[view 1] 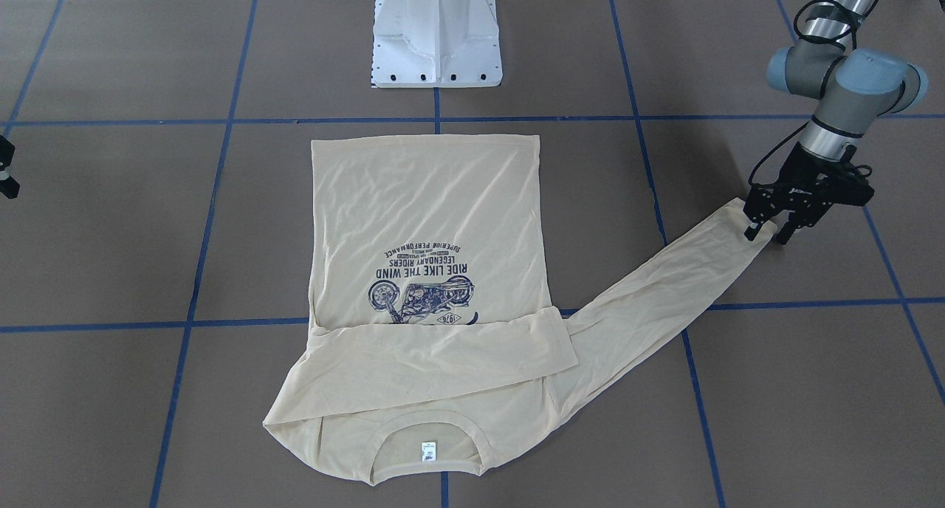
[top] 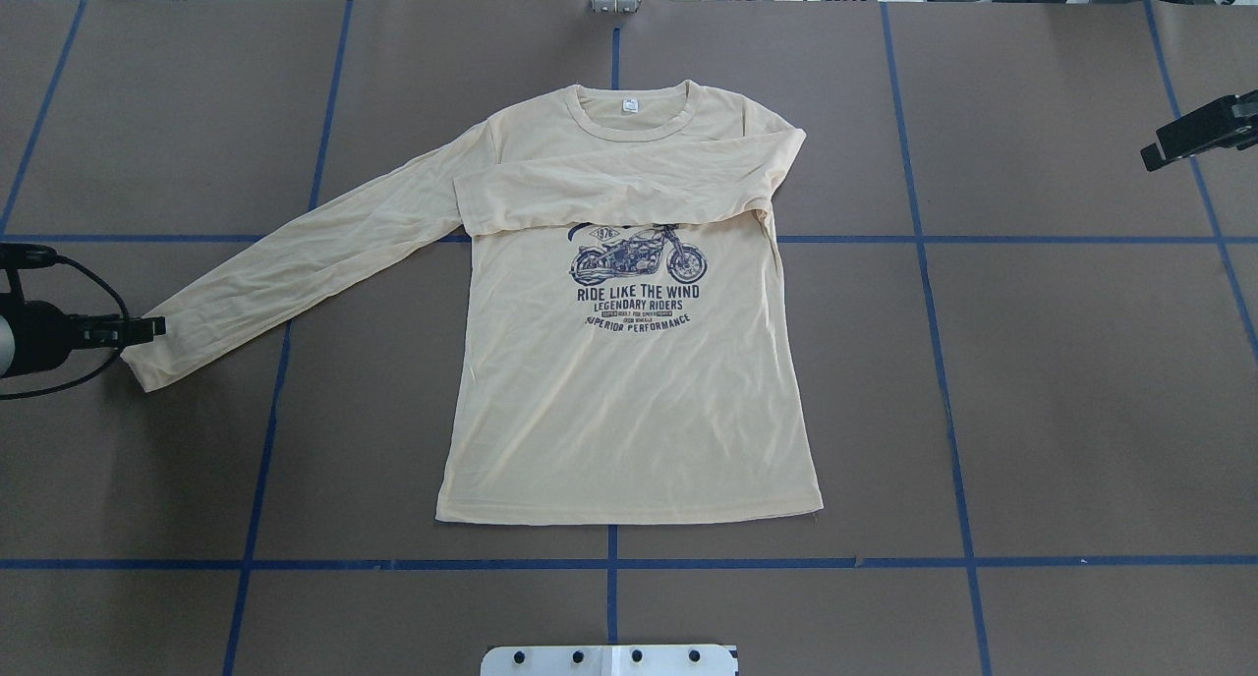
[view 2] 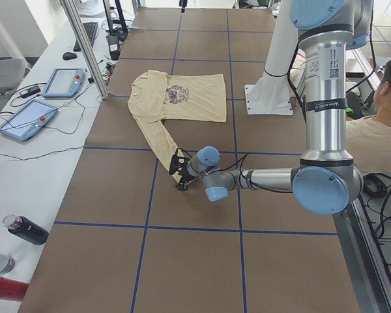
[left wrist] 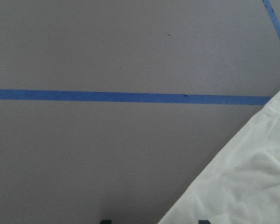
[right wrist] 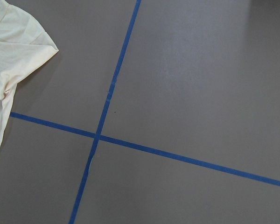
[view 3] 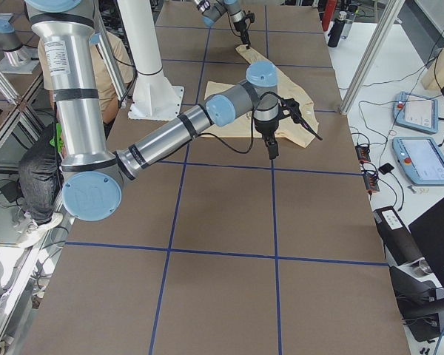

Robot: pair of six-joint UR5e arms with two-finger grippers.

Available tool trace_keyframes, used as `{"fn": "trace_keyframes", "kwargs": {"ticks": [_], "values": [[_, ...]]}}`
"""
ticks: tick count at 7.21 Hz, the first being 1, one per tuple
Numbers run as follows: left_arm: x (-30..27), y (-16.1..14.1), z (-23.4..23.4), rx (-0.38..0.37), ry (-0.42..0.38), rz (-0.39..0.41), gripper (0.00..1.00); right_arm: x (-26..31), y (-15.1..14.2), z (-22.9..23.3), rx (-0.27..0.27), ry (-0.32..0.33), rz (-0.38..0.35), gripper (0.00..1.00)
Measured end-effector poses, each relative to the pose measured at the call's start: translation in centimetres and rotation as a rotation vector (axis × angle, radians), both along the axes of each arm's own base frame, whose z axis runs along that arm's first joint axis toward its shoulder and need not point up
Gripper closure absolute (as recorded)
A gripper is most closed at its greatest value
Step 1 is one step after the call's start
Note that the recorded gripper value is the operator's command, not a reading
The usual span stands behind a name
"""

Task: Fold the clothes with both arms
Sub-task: 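Lower the left gripper to the other sleeve cuff and grasp it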

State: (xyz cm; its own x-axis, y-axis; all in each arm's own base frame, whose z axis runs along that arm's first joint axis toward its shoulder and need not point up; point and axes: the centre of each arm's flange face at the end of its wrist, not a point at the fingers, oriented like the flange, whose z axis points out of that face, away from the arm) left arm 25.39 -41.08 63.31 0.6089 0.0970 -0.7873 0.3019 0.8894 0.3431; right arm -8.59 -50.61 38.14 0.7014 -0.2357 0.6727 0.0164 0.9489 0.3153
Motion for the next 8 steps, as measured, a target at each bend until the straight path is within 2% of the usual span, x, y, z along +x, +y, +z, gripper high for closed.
{"fn": "trace_keyframes", "kwargs": {"ticks": [1, 3, 8], "values": [[-0.6, 0.56, -0.06, 0.008, -0.005, 0.006, 0.32, -0.01, -0.02, 0.0, -0.001, 0.0, 0.001, 0.0], [-1.13, 1.12, -0.07, 0.009, -0.009, 0.009, 0.45, -0.04, -0.07, -0.08, -0.002, -0.001, 0.002, 0.0], [-0.67, 1.03, -0.04, 0.008, -0.011, 0.015, 0.45, -0.12, -0.12, -0.07, -0.003, -0.002, 0.003, 0.0]]}}
